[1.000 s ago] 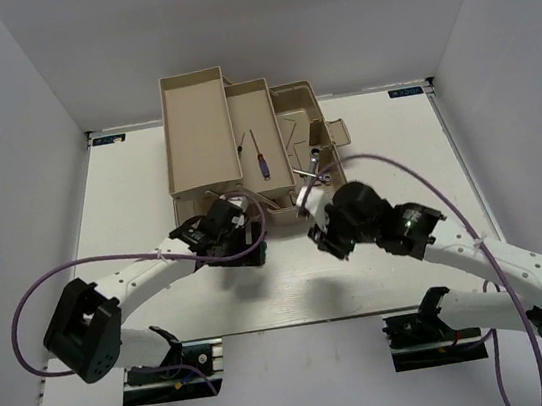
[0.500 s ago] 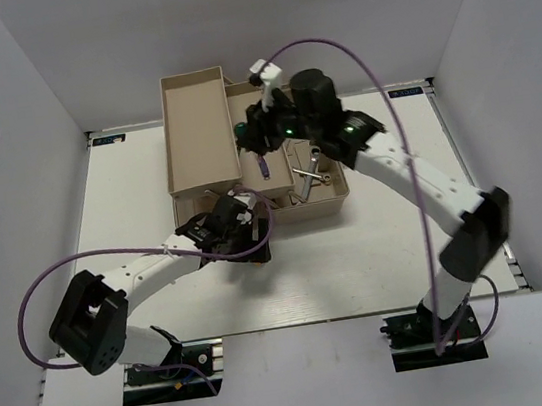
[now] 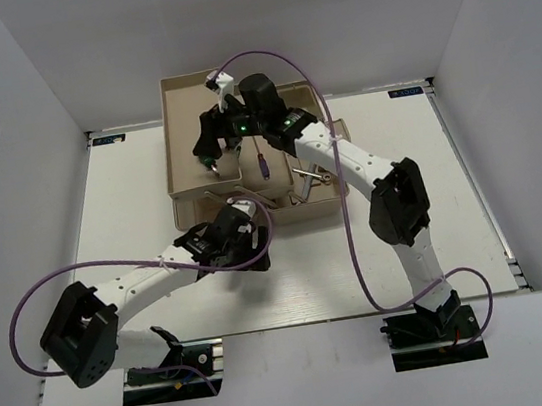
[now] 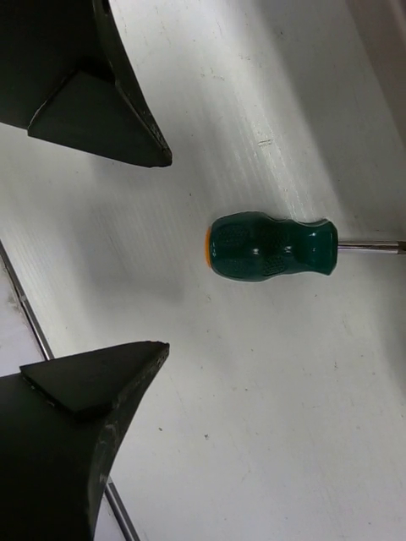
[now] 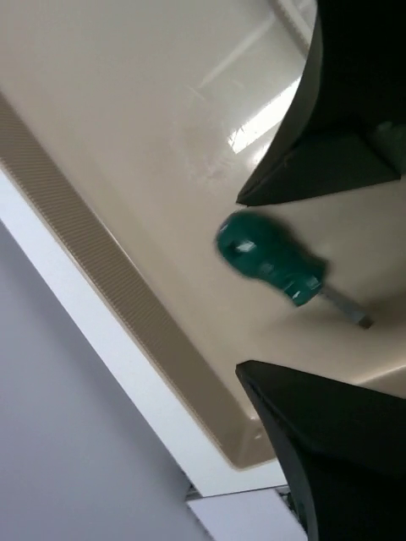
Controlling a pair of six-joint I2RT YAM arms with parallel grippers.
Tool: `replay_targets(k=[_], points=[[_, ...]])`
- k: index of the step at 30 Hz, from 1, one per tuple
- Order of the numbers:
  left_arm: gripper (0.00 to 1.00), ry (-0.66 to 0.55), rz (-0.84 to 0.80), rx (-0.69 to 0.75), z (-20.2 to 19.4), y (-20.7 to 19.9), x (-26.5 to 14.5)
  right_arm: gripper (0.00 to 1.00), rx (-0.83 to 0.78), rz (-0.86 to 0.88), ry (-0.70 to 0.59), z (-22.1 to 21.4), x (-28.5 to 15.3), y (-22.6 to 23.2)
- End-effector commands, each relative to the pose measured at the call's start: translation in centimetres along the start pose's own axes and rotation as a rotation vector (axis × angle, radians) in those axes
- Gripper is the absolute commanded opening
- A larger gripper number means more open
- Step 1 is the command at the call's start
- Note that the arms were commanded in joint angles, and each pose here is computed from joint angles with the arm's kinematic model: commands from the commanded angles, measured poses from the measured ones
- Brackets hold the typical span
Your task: Sort the tools into containers
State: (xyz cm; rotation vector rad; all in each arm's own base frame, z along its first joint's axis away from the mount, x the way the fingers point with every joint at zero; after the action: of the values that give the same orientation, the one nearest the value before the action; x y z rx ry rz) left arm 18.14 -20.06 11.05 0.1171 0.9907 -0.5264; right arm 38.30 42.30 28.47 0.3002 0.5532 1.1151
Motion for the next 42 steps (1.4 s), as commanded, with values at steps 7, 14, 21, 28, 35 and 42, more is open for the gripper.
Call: replay_targets(k=[7,14,21,28,35,42], points=[[0.91,-0.013,0.109,0.033,0.7,0.0,1.1,0.84,-0.094,0.095,-0.144,5.1,-10.2,4.8],[0.85,-0.006,0.18,0.074,1.4,-0.3,3.2,0.84,-0.088,0.042,-0.128,0.7,-17.6,3.9],[0.73,0.001,0.244,0.099,1.9,-0.5,4.9,0.83,-0.07,-0.026,-0.112,-2.6,-21.3,2.3],[0.51,0.028,0.254,0.133,2.1,-1.3,6.7,0.82,-0.009,-0.038,-0.096,-4.3,-22.2,1.4],[0.02,0.021,0.183,0.18,2.2,-3.2,5.2,0.79,-0.028,-0.059,-0.08,-5.5,-23.1,0.8],[0.0,-0.122,-0.025,0.241,4.8,-6.5,-1.8,0.0,-0.046,-0.262,-0.031,-7.3,-24.9,-1.7]])
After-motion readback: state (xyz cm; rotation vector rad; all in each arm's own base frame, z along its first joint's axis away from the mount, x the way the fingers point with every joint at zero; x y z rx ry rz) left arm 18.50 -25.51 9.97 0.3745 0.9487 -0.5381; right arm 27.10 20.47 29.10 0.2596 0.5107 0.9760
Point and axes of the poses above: each gripper's point midway between its finger pads, its own x axis out along the fingers, its own y axis along the line the jaws close on, z = x × y, the point moved 6 cm from there along -x, back along the fingers, and after that the axes turned 11 degrees about x, right-handed, at the moved point
